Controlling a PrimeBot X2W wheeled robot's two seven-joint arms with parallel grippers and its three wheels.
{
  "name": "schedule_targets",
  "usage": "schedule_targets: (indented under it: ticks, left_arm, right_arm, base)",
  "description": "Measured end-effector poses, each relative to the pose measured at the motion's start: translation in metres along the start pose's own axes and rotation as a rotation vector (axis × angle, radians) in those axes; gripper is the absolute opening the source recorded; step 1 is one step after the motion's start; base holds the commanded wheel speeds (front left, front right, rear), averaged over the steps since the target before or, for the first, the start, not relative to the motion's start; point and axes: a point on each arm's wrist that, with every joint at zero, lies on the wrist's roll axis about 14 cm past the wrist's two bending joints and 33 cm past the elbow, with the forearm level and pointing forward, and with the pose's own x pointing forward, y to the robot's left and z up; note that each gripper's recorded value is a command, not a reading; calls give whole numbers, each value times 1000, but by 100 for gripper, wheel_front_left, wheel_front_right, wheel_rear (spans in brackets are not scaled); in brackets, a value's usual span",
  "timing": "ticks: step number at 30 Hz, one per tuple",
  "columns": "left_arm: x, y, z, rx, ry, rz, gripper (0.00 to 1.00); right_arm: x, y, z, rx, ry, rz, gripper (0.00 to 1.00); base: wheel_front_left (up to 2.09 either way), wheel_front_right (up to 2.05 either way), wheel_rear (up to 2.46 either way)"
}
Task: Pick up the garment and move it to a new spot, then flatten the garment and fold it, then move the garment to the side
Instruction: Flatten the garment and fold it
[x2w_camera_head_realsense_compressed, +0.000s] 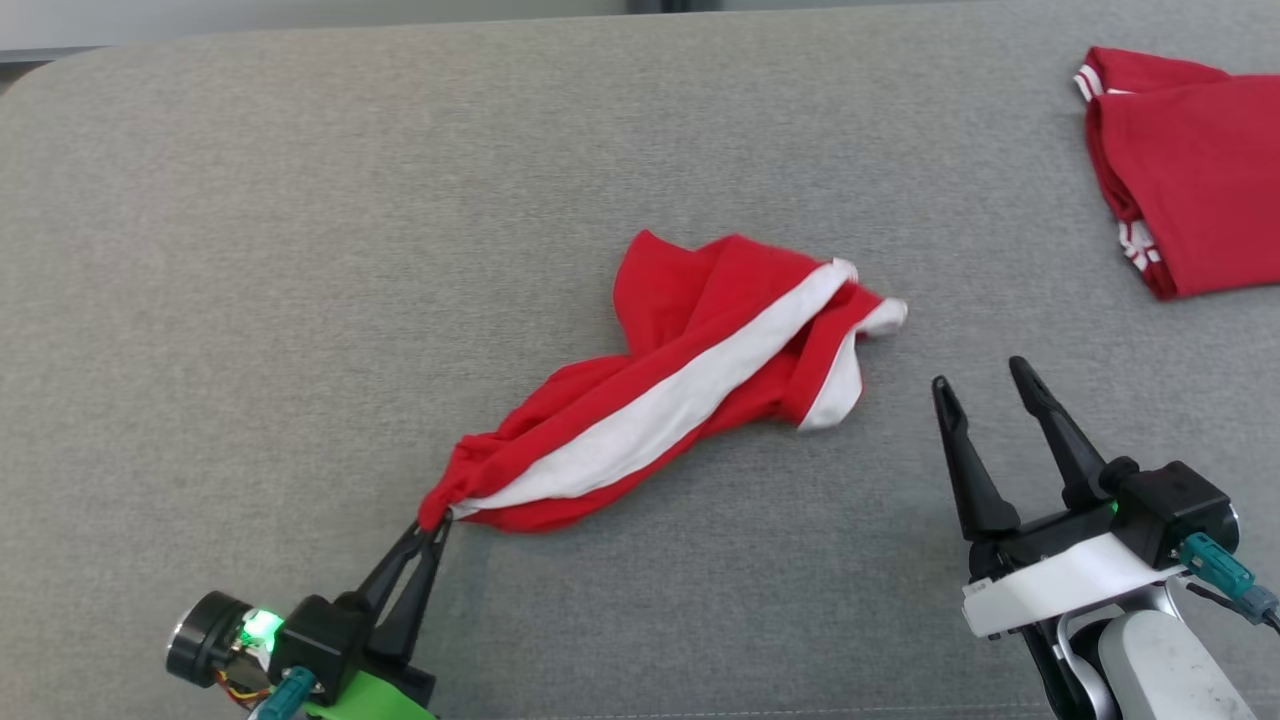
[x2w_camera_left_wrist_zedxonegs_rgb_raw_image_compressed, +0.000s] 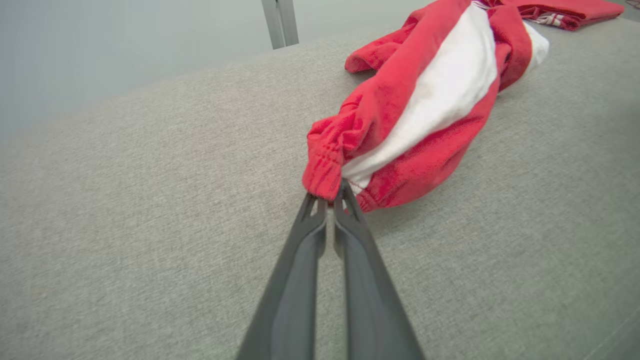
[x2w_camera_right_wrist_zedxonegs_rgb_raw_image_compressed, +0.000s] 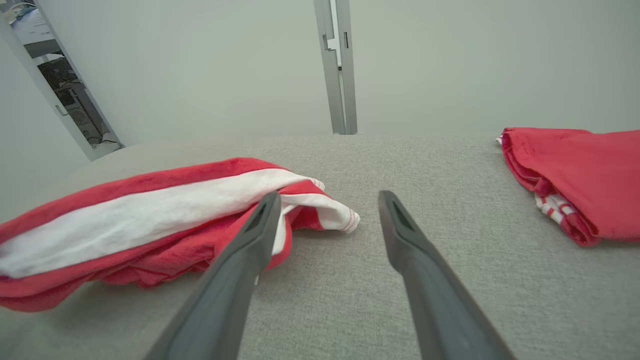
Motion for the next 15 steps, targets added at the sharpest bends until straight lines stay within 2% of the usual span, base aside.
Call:
schedule_targets:
  ticks: [9, 11, 15]
  left_arm:
    - [-13, 44, -10, 10, 38, 157, 0]
    - [-9, 50, -10, 13, 40, 173, 0]
    - [-2, 64, -17, 22, 65, 204, 0]
  right_arm:
    - [24, 32, -3, 4, 18, 166, 100]
    - [30, 32, -12, 36, 49, 184, 100]
    - [35, 36, -45, 205, 184, 213, 100]
  base:
    - [0, 0, 0]
    - [0, 0, 0]
    - [0, 0, 0]
